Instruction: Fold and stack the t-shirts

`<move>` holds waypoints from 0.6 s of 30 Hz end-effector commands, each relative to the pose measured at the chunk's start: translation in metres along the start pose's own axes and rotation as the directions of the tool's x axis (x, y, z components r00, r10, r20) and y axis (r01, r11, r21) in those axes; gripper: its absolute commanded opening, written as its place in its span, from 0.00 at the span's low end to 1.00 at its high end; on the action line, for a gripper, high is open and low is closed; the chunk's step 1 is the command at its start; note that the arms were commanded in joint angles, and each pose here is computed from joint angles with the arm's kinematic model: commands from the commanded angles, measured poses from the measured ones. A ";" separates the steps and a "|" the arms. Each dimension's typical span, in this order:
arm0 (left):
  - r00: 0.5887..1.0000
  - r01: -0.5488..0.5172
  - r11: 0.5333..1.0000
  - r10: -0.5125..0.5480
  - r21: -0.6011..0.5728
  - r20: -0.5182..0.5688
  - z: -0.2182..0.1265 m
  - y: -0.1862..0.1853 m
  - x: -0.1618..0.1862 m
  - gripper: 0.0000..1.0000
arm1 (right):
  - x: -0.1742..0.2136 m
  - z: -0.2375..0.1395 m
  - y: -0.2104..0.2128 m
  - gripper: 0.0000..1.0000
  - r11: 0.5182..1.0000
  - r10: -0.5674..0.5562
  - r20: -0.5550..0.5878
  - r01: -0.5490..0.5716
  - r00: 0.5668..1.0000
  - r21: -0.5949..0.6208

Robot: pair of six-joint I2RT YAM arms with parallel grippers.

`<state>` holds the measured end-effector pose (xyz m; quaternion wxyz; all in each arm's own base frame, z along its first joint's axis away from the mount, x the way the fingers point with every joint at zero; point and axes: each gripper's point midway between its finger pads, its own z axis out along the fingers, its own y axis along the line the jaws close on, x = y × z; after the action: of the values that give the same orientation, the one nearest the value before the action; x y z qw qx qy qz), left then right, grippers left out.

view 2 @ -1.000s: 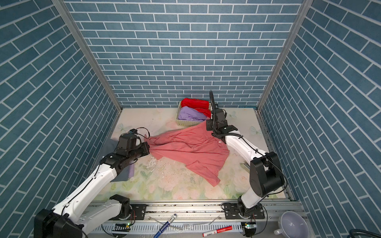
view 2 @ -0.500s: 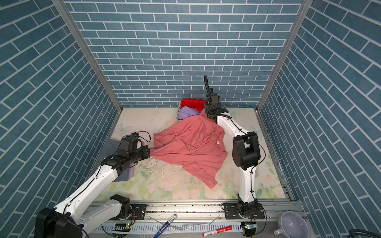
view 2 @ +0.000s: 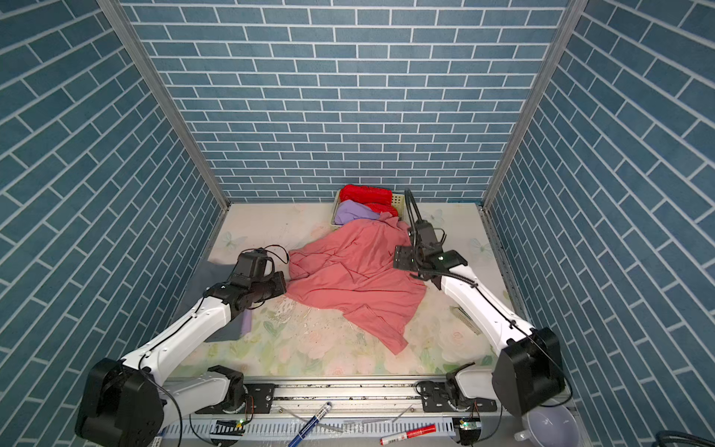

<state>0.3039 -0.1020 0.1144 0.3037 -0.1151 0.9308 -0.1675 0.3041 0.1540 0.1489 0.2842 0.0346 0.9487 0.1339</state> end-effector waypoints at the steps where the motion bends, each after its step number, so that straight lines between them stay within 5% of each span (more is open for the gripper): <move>1: 1.000 -0.019 0.999 0.019 0.036 0.011 0.000 -0.012 -0.009 0.00 | 0.074 0.011 -0.021 0.78 0.975 0.220 -0.152 -0.215 0.963 0.050; 12: 1.000 -0.013 0.998 0.012 0.060 0.014 -0.001 -0.014 -0.007 0.00 | 0.130 0.052 -0.034 0.74 0.952 0.301 -0.260 -0.272 0.917 0.141; 18: 1.000 -0.009 0.998 0.008 0.059 0.015 0.001 -0.013 -0.006 0.00 | 0.120 0.081 -0.025 0.59 0.959 0.274 -0.259 -0.244 0.926 0.142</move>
<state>0.3097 -0.1105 0.1198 0.3069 -0.1045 0.9273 -0.1868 0.2409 0.1590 0.0243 0.1301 0.1401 0.9741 0.1204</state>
